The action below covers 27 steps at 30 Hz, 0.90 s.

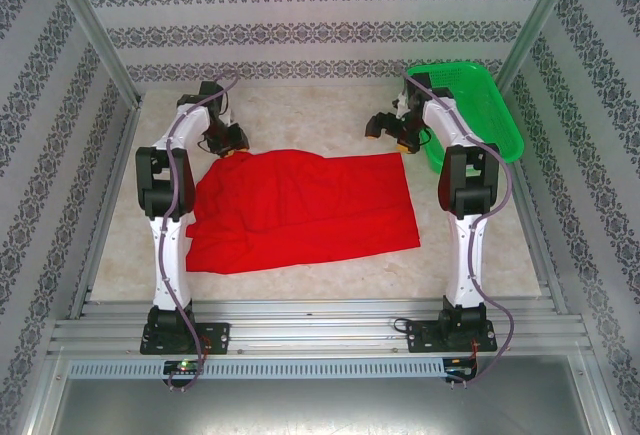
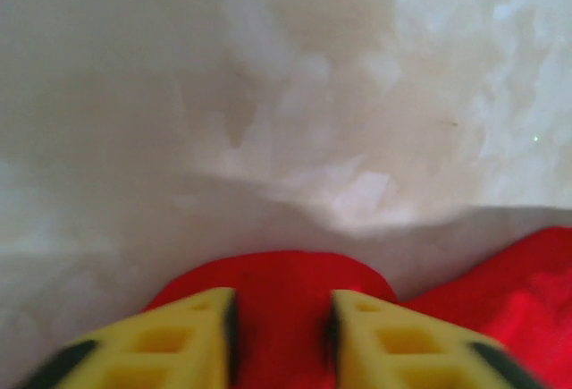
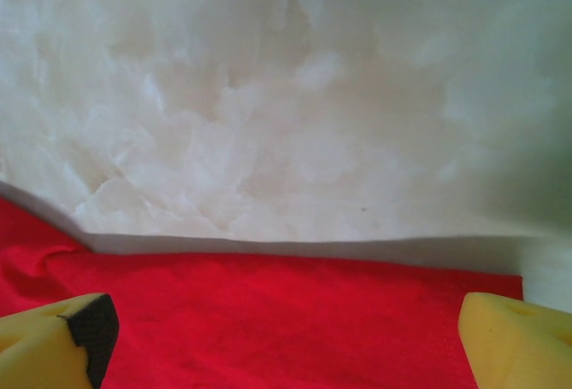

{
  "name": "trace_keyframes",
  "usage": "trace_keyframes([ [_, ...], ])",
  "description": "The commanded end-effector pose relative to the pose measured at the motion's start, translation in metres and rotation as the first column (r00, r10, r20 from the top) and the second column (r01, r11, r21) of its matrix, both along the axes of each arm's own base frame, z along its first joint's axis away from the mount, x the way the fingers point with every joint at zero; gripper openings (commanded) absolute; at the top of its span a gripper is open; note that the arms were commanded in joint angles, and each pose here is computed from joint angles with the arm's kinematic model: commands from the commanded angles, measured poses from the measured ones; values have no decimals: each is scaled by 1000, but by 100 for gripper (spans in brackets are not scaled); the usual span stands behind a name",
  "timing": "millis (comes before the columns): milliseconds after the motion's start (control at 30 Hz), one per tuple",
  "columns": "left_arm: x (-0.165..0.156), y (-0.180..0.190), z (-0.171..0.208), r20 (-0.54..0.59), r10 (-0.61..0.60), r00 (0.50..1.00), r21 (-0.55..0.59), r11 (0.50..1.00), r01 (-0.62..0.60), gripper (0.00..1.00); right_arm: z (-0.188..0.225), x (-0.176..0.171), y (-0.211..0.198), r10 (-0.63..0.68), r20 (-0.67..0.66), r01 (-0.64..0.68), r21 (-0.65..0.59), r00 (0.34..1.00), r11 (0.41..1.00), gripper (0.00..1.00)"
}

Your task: Fold and stack the t-shirts

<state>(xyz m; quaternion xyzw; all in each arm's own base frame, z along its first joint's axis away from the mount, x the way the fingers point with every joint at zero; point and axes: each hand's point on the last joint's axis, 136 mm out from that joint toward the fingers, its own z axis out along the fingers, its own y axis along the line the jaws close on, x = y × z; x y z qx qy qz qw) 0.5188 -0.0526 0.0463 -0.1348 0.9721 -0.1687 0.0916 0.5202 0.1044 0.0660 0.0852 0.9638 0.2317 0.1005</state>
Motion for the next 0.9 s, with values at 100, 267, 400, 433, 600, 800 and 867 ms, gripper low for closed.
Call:
trace_keyframes([
  [100, -10, -5, 31, 49, -62, 997, 25, 998, 60, 6, 19, -4, 5, 20, 42, -20, 4, 999, 1000, 98],
  [267, -4, -11, 95, 252, -58, 966, 78, 996, 39, 5, 29, -9, 5, -2, 65, -1, 33, 998, 999, 98],
  [400, -21, -16, 117, 331, -60, 942, 112, 993, 24, 6, 36, -17, 2, -8, 79, 5, 37, 997, 999, 98],
  [433, -27, -17, 120, 346, -67, 936, 123, 992, 25, 6, 39, -19, 1, -9, 83, 6, 38, 996, 999, 98],
  [600, -67, -31, 120, 408, -100, 907, 168, 985, 33, 8, 47, -33, -3, -18, 96, 15, 37, 995, 999, 98],
  [800, -134, -59, 80, 357, -74, 931, 135, 991, 27, 8, 51, -51, -5, -34, 96, 30, 46, 995, 998, 98],
  [867, -156, -75, 67, 331, -70, 941, 106, 994, 36, 9, 50, -56, -5, -35, 90, 31, 44, 995, 999, 98],
])
